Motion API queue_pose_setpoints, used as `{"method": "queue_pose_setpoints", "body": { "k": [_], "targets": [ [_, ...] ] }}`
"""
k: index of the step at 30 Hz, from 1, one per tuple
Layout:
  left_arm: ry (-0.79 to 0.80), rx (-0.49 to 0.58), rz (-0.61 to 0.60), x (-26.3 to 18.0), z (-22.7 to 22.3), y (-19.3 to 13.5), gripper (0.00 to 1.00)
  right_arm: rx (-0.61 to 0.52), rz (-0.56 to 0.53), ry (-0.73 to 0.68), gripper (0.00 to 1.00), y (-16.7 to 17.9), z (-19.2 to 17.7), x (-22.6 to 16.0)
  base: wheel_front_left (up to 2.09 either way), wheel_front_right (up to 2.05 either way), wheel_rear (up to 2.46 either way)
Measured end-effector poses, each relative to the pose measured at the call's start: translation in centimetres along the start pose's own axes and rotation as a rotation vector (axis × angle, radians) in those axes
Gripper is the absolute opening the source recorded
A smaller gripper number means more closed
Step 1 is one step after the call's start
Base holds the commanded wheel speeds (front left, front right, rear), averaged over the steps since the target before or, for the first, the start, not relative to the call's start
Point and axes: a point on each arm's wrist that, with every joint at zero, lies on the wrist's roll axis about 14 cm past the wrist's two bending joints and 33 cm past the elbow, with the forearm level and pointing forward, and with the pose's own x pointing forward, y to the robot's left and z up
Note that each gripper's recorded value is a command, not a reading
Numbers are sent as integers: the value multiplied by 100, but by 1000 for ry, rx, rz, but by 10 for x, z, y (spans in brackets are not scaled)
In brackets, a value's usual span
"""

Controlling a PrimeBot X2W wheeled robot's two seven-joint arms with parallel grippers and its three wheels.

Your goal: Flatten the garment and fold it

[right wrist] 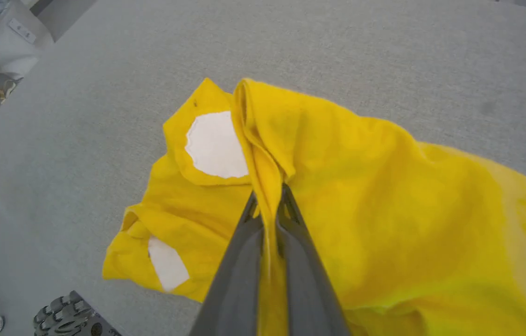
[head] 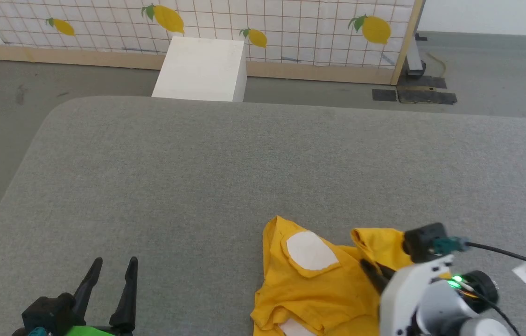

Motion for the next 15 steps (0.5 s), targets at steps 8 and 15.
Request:
{"method": "queue_pose_setpoints", "body": {
  "k": [8, 15],
  "targets": [
    [11, -6, 21, -9, -4, 5, 100, -107, 161, 88, 0, 53, -7, 36, 0, 0, 0],
    [13, -13, 54, -14, -6, 12, 100, -155, 196, 141, 0, 63, -18, 64, 0, 0, 0]
  ]
}}
